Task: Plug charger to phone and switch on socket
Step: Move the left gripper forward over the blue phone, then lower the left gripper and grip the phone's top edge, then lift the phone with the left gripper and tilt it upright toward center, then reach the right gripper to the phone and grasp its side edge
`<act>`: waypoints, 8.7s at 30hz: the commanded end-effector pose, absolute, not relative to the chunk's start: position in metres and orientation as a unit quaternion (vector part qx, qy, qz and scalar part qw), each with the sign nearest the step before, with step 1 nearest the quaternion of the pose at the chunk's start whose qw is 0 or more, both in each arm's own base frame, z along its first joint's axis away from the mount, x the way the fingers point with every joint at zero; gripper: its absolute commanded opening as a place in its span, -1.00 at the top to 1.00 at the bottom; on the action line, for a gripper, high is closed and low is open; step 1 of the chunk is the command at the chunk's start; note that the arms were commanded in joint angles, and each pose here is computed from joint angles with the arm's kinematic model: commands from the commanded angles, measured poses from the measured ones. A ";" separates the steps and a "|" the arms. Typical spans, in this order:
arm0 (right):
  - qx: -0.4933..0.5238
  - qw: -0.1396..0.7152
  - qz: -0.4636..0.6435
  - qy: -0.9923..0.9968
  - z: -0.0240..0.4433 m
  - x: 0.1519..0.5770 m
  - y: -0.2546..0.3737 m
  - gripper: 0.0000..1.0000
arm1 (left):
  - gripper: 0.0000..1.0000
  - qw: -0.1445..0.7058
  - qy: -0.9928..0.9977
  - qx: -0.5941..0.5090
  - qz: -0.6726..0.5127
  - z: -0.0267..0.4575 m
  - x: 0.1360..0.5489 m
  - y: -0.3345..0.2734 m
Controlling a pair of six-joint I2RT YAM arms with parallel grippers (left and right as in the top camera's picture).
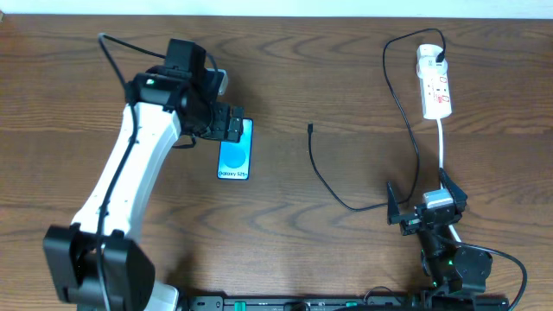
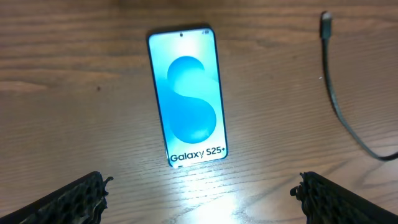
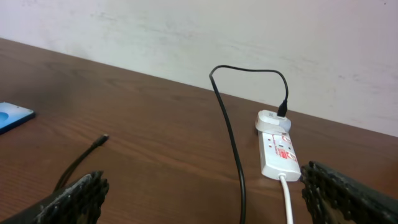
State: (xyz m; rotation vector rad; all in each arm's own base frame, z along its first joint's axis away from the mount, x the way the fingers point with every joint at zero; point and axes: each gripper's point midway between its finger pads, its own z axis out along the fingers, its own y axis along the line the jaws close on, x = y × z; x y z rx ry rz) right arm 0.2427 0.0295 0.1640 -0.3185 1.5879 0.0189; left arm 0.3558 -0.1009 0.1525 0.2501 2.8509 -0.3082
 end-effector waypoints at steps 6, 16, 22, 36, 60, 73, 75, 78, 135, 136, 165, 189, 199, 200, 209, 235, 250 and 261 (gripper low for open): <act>-0.146 0.690 0.007 0.709 0.163 0.242 0.030 -0.98 | -1.00 0.109 0.989 0.050 -0.084 0.125 0.371 -0.104; -0.146 0.689 0.007 0.709 0.163 0.242 0.031 -0.98 | -0.99 0.082 0.996 0.031 -0.018 0.082 0.379 -0.106; -0.146 0.689 0.007 0.709 0.163 0.242 0.031 -0.99 | -0.99 0.066 0.998 0.020 -0.015 0.061 0.382 -0.107; -0.146 0.689 0.007 0.709 0.163 0.242 0.030 -0.99 | -0.99 0.041 0.999 0.022 -0.009 0.027 0.383 -0.115; -0.146 0.689 0.007 0.709 0.163 0.242 0.031 -0.99 | -1.00 0.033 0.999 -0.011 -0.009 0.002 0.375 -0.113; -0.146 0.689 0.007 0.709 0.163 0.242 0.031 -0.98 | -0.99 0.023 1.000 -0.011 -0.007 -0.007 0.373 -0.113; -0.146 0.690 0.007 0.709 0.163 0.242 0.031 -0.99 | -0.99 0.018 1.000 -0.011 -0.010 -0.011 0.372 -0.114; -0.146 0.690 0.007 0.709 0.163 0.242 0.031 -0.98 | -0.99 0.012 1.000 -0.011 -0.008 -0.015 0.370 -0.114; -0.146 0.689 0.007 0.709 0.163 0.242 0.031 -0.99 | 0.86 0.109 0.969 -0.215 -0.057 0.108 0.377 -0.090; -0.146 0.690 0.007 0.709 0.163 0.242 0.031 -0.98 | 0.85 0.110 0.965 -0.230 -0.059 0.114 0.374 -0.089; -0.140 0.683 0.130 0.705 0.183 0.232 0.059 -0.98 | 0.85 -0.066 0.888 -0.366 -0.271 0.173 0.312 -0.131; -0.149 0.308 0.287 0.895 0.245 0.346 0.120 -0.99 | 0.86 -0.053 0.886 -0.371 -0.271 0.173 0.318 -0.112; -0.189 0.220 0.276 0.916 0.192 0.376 0.171 -0.99 | 0.85 -0.049 0.891 -0.360 -0.271 0.173 0.318 -0.111; -0.189 0.218 0.277 0.917 0.191 0.376 0.171 -0.99 | 0.86 -0.044 0.894 -0.357 -0.267 0.172 0.319 -0.110; -0.141 0.201 0.297 0.923 0.192 0.375 0.174 -0.99 | 0.85 -0.137 0.827 -0.424 -0.344 0.193 0.310 -0.140; -0.099 0.184 0.301 0.930 0.190 0.374 0.172 -0.98 | 0.85 -0.343 0.668 -0.444 -0.488 0.268 0.294 -0.187; -0.032 0.166 0.315 0.934 0.191 0.375 0.173 -0.97 | 0.86 -0.226 0.691 -0.586 -0.359 0.209 0.324 -0.154; -0.050 0.181 0.398 0.898 0.220 0.378 0.224 -0.33 | 0.85 -0.142 0.705 -0.633 -0.285 0.182 0.333 -0.123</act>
